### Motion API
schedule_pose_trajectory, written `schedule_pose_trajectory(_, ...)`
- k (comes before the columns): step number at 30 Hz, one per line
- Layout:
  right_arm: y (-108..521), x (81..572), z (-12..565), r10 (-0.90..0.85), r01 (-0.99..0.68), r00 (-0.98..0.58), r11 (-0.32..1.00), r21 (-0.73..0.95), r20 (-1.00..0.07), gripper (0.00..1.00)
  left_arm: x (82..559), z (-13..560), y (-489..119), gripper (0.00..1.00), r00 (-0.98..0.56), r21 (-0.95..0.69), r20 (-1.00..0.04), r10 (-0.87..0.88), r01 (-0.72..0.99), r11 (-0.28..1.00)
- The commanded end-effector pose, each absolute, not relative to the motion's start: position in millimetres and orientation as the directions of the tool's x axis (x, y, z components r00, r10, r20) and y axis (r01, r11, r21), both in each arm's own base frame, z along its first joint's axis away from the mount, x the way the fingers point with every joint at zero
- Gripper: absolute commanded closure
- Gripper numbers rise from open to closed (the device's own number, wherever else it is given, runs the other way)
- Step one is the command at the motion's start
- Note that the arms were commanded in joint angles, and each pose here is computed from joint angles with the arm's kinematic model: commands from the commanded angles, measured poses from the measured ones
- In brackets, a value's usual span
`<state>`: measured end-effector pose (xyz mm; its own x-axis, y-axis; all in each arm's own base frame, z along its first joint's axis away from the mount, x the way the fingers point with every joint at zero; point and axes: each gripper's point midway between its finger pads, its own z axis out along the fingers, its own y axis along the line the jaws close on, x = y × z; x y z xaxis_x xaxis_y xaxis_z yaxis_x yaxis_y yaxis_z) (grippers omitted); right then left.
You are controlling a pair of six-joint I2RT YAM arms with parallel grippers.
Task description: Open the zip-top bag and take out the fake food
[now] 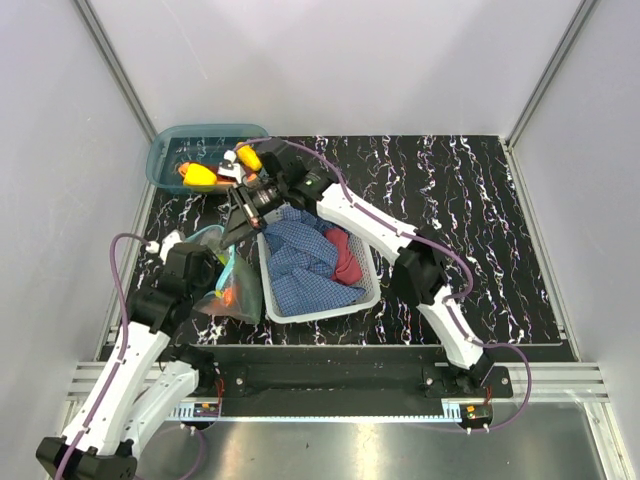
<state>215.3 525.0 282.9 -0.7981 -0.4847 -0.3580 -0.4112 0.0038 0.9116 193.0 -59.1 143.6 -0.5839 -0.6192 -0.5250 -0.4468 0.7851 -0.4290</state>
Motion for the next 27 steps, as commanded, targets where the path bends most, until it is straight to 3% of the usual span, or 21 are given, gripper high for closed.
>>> schedule_pose_trajectory(1,514.1,207.3,297.9,-0.502,-0.41,-0.781,-0.036,0.911,-0.371,1.0,185.7,130.6,-50.3,0.37,-0.581,-0.379,-0.502,-0.641,-0.518,0.767)
schedule_pose_trajectory(5,493.6,209.3,251.3,-0.502,-0.394,-0.807,0.066,0.917,-0.31,1.0,183.0,92.3,-58.1,0.39,-0.642,-0.31,-0.406,-0.65,-0.573,0.759)
schedule_pose_trajectory(11,467.5,205.5,212.6,-0.506,-0.349,-0.831,0.148,0.926,-0.232,1.0,191.3,63.8,-53.2,0.4,-0.618,-0.252,-0.394,-0.68,-0.639,0.727)
schedule_pose_trajectory(15,463.8,203.6,220.6,-0.505,-0.355,-0.828,0.134,0.925,-0.245,1.0,191.6,60.7,-39.5,0.33,-0.565,-0.198,-0.423,-0.708,-0.705,0.681)
schedule_pose_trajectory(20,463.2,201.6,228.6,-0.509,-0.354,-0.823,0.115,0.928,-0.251,1.0,202.8,75.5,-33.1,0.21,-0.458,-0.283,-0.478,-0.75,-0.728,0.625)
schedule_pose_trajectory(27,465.4,201.1,247.2,-0.5,-0.332,-0.833,0.107,0.937,-0.238,1.0,207.7,71.4,-27.8,0.2,-0.297,-0.365,-0.457,-0.839,-0.797,0.481)
